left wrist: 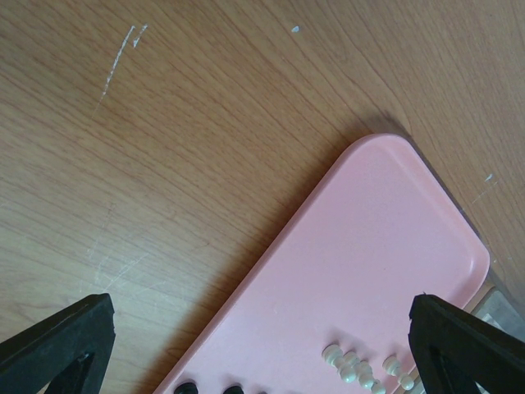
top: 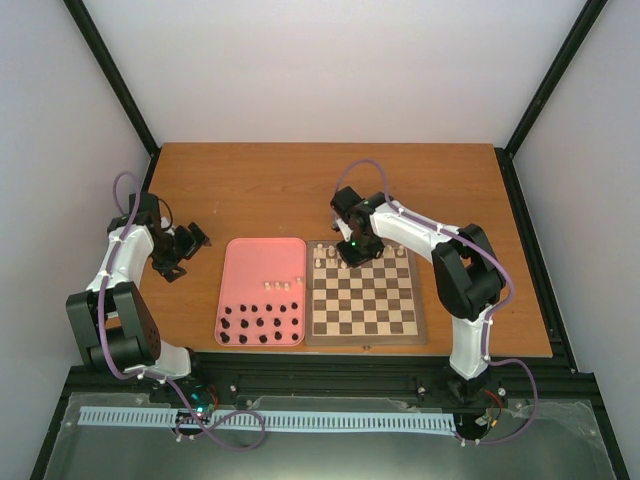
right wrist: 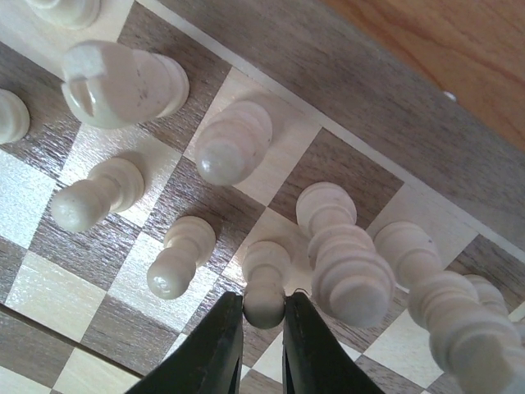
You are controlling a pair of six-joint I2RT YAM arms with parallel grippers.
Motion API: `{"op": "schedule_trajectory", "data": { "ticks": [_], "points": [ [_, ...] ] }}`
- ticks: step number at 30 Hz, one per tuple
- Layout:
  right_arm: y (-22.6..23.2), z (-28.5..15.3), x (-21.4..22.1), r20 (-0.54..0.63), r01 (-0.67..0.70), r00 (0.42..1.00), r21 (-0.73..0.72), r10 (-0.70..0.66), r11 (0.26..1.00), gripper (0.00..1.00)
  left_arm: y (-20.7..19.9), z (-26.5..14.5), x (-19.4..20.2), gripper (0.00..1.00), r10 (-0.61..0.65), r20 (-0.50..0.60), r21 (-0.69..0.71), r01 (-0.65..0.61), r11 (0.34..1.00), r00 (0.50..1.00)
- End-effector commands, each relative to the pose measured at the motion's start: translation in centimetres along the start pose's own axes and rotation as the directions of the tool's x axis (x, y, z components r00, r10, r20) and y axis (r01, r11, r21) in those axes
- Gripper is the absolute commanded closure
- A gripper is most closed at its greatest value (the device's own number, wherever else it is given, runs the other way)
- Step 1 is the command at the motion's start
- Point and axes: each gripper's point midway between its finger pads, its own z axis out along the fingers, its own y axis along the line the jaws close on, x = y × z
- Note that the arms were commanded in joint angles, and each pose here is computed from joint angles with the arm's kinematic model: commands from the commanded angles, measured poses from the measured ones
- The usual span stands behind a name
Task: Set up the chess pieces on the board
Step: Place the chess piece on the chessboard.
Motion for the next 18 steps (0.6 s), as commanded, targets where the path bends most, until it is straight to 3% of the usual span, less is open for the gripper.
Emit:
{"op": "schedule_trajectory", "data": {
  "ticks": [1,10,18],
  "points": [
    [-0.6,-0.6,0.1,0.012,-0.013,1.000,0.017,0.012,1.000,0.82,-0.6,-0.4,-0.7,0.00,0.024,0.019,0.018,-0.024,1.000,1.000],
    [-0.2,-3.7,0.1,0.053,-0.020,0.998,-0.004,0.020,1.000,0.74,-0.6,-0.5,-0.8,0.00,0.024,0.022,0.017,-0.024,1.000,0.999],
    [2.7,-9.5,-0.9,0.160,0.028,0.987,-0.072,-0.016,0.997,0.65,-0.7,-0.5,-0.8,0.00,0.025,0.023,0.017,-0.025,1.000,0.999]
  ]
}}
